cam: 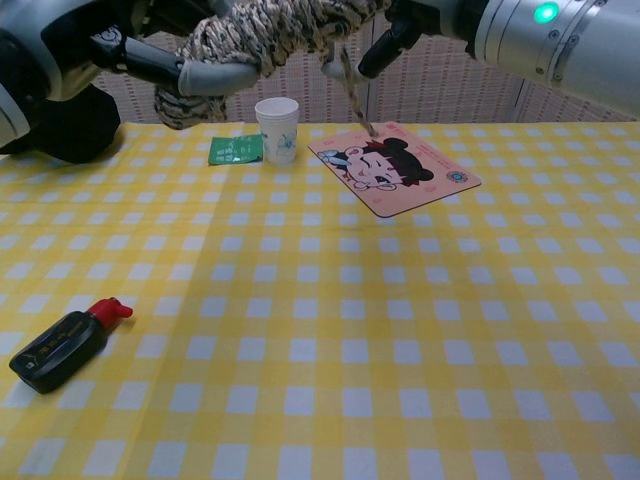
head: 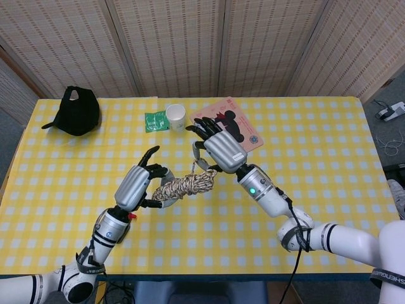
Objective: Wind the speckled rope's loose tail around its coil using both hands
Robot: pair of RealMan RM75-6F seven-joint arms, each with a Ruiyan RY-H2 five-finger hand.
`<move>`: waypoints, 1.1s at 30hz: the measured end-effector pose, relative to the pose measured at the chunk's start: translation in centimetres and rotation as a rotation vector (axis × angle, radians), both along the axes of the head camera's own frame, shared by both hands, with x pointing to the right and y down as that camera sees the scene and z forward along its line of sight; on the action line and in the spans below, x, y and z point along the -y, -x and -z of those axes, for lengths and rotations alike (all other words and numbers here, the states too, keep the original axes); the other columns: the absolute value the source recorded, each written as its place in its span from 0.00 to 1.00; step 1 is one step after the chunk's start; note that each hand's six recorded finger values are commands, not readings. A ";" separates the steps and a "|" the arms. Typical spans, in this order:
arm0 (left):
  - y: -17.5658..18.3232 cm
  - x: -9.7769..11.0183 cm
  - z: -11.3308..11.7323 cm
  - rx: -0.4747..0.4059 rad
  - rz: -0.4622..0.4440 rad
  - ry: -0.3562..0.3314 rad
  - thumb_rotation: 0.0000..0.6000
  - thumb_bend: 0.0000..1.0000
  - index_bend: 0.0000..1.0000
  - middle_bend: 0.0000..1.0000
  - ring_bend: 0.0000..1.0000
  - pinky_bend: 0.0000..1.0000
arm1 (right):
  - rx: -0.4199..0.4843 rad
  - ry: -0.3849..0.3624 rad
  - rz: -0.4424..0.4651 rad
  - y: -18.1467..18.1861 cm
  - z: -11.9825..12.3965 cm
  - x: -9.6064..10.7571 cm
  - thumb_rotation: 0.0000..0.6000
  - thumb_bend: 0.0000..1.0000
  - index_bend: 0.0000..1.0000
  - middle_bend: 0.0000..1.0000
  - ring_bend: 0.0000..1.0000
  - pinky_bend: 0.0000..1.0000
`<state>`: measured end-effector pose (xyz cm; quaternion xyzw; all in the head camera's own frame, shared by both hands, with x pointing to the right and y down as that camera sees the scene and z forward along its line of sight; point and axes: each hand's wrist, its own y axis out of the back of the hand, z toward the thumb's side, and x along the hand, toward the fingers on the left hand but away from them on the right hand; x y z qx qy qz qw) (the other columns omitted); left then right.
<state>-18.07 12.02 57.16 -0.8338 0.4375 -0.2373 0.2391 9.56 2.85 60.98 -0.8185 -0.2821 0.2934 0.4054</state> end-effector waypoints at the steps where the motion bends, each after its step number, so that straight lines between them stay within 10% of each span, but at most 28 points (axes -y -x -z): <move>1: 0.0 0.0 0.1 -0.004 0.001 0.000 1.00 0.29 0.77 0.77 0.51 0.00 | 0.001 0.000 -0.001 0.0 0.0 0.0 1.00 0.36 0.59 0.14 0.00 0.00; 15: 0.3 1.3 1.1 -0.043 0.058 0.010 1.00 0.29 0.77 0.77 0.51 0.00 | -0.017 0.011 0.033 0.2 -0.7 -1.2 1.00 0.33 0.57 0.13 0.00 0.00; 25: 0.9 2.1 1.0 -0.025 0.090 0.002 1.00 0.29 0.77 0.77 0.51 0.00 | -0.010 0.015 0.012 -0.2 -0.2 -1.2 1.00 0.17 0.05 0.00 0.00 0.00; 33: 2.2 3.1 0.3 0.009 0.125 0.000 1.00 0.29 0.77 0.77 0.51 0.00 | -0.037 -0.011 -0.020 -2.7 0.9 -0.9 1.00 0.16 0.00 0.00 0.00 0.00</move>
